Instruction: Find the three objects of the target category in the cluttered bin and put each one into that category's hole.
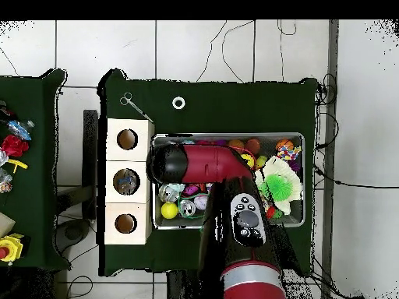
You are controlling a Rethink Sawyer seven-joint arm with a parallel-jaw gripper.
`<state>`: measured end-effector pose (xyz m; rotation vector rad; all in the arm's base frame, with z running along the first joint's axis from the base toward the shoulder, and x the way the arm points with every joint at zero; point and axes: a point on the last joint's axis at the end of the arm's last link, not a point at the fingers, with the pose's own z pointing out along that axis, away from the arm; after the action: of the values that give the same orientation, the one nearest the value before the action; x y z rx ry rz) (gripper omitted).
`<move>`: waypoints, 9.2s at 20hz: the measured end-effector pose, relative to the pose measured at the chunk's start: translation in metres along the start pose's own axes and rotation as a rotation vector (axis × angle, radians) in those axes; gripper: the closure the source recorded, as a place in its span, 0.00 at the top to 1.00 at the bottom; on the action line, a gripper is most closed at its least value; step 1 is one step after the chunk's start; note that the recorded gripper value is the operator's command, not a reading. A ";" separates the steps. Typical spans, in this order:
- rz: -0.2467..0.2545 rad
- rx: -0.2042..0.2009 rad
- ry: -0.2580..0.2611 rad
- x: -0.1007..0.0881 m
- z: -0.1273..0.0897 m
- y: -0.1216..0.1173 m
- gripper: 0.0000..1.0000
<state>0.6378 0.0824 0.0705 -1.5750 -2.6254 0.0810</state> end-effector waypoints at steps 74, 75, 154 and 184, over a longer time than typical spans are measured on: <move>0.103 0.169 -0.053 -0.087 -0.111 -0.125 0.00; 0.102 0.174 -0.051 -0.090 -0.111 -0.132 0.00; 0.026 -0.031 -0.042 -0.093 -0.089 -0.096 1.00; -0.430 0.028 -0.009 -0.284 0.024 -0.283 1.00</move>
<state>0.5206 -0.3014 0.0595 -0.9718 -2.8864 0.0963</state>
